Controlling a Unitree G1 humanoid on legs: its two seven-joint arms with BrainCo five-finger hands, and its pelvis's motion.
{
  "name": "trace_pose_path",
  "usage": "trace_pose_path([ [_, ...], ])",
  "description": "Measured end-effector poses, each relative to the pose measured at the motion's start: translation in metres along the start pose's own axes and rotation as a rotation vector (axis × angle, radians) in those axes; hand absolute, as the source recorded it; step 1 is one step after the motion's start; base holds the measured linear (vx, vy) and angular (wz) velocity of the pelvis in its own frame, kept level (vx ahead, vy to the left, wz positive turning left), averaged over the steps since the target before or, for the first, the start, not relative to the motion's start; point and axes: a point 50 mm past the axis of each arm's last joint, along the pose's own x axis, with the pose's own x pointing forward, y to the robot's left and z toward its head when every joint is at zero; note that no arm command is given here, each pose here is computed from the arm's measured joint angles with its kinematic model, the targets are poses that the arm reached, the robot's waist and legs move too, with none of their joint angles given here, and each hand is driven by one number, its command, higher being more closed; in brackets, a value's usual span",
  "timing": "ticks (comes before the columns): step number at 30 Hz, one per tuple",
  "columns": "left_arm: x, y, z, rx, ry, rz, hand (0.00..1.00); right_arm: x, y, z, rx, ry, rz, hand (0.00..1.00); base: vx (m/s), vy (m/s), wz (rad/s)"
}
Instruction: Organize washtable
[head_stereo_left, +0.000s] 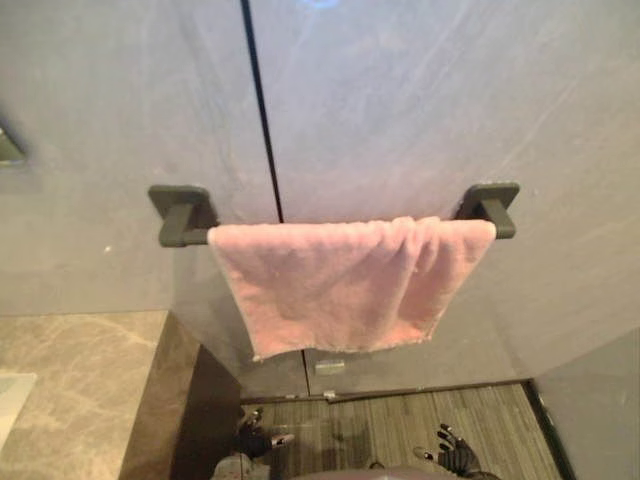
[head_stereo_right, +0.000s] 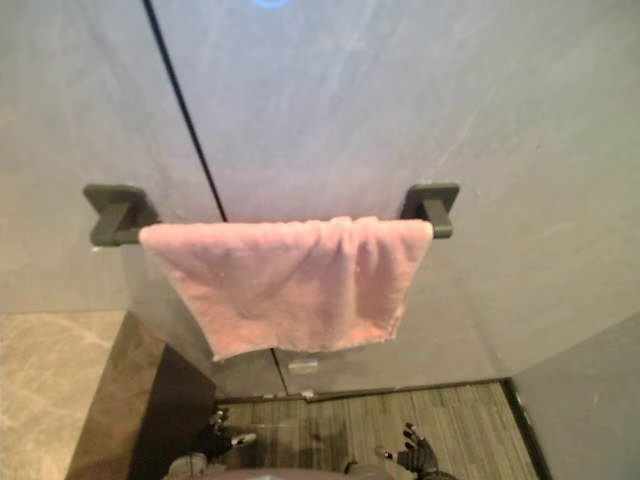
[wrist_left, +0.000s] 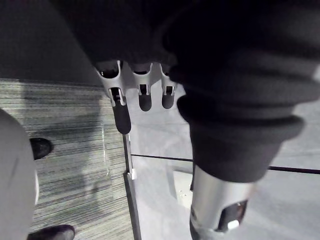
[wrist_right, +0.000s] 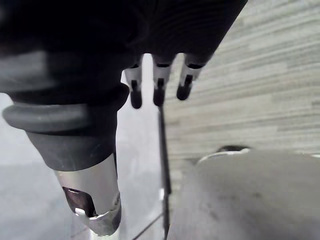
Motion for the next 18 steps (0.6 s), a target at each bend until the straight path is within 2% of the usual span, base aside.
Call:
trace_pose_path([
  [4,0.007,-0.001,0.015,0.011,-0.036,0.000,0.00,0.006,0.001,0.015,-0.015,-0.035,0.008,0.00,-0.06,-0.004,0.08],
  [8,0.012,0.001,0.024,0.058,-0.055,-0.003,0.00,0.006,0.007,0.014,-0.026,-0.034,0.028,0.00,-0.07,-0.049,0.72],
  [10,0.011,0.010,0.021,0.086,-0.048,0.015,0.00,0.005,0.014,0.008,-0.029,-0.013,0.051,0.00,-0.04,-0.265,0.85],
  [13,0.012,0.014,0.022,0.086,-0.044,0.030,0.00,0.011,0.019,0.025,-0.026,-0.055,0.061,0.00,-0.11,-0.321,0.34],
  [15,0.013,0.004,0.022,0.067,-0.040,0.015,0.00,0.017,0.017,0.043,-0.042,-0.103,0.060,0.00,-0.20,-0.266,-0.37],
  [18,0.016,-0.006,0.028,0.053,-0.053,0.002,0.00,0.017,0.018,0.043,-0.084,-0.104,0.076,0.00,-0.25,-0.259,0.44],
])
